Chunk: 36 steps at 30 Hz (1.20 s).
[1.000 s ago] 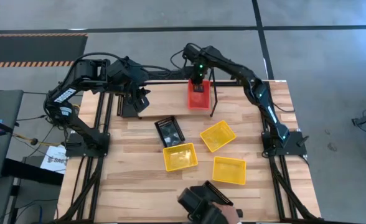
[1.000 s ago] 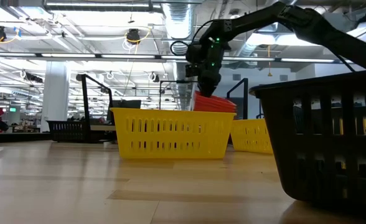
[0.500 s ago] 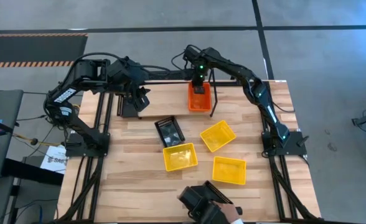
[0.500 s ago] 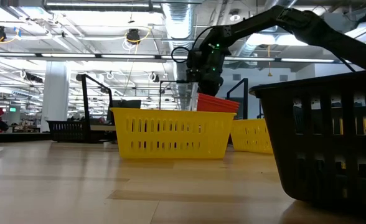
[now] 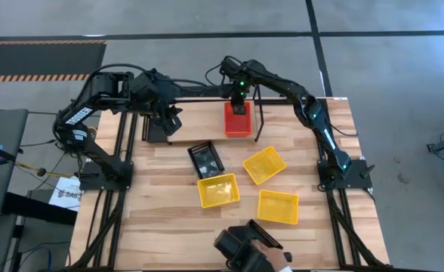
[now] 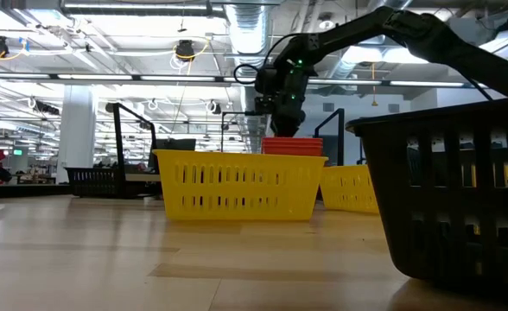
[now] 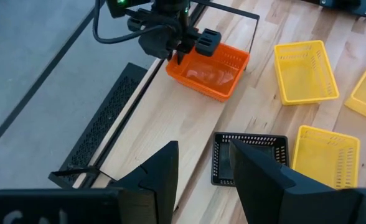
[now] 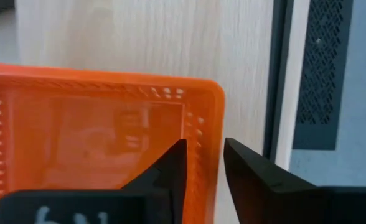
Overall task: Stack baskets on shelf by color
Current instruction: Adjust the orange bin on the shelf, then put the middle black bin on the shelf
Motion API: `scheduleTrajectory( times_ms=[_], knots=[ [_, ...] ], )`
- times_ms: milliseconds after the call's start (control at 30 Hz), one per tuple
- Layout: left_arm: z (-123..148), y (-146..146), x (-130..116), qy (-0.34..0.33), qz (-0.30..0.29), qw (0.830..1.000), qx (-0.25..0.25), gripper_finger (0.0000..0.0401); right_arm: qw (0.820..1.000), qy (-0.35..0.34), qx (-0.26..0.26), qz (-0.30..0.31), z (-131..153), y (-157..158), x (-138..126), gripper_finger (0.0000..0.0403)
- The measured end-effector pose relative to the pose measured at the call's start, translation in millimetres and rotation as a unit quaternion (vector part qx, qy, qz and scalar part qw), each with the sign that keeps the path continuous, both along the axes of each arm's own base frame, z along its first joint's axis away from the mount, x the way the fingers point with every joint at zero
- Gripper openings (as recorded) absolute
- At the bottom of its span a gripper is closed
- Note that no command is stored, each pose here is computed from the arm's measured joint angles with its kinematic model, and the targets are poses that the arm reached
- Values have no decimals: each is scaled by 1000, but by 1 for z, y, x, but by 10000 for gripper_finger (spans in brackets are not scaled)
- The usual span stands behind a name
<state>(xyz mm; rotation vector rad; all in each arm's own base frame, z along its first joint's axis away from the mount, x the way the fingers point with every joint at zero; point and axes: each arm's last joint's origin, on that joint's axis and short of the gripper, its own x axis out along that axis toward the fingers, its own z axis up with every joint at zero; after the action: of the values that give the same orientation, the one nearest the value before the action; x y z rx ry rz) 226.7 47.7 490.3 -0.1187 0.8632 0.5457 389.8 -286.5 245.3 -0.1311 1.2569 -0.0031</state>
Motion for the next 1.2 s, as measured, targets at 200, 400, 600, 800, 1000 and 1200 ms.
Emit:
scheduleTrajectory(
  times_ms=[200, 400, 600, 800, 1000, 1200],
  knots=[
    [0, 0, 0, 0, 0, 1000, 0, 134, 999, 18, -32, -13, 3, 1, 0, 136],
    [0, 0, 0, 0, 1, 1000, 1, 134, 998, -20, -56, -15, 27, 11, 6, 129],
    [0, 1, 0, 3, 10, 1000, 13, 134, 995, -65, -81, 8, 75, 46, 4, 129],
    [-30, 5, 14, 65, 17, 998, 1, 134, 982, -154, -107, 27, 156, 109, -20, 126],
    [-94, 11, 45, 122, 34, 992, -20, 134, 958, -262, -114, 25, 232, 169, -73, 124],
    [-176, 12, 68, 116, 33, 989, -91, 134, 932, -348, -96, 18, 281, 213, -132, 124]
  ],
)
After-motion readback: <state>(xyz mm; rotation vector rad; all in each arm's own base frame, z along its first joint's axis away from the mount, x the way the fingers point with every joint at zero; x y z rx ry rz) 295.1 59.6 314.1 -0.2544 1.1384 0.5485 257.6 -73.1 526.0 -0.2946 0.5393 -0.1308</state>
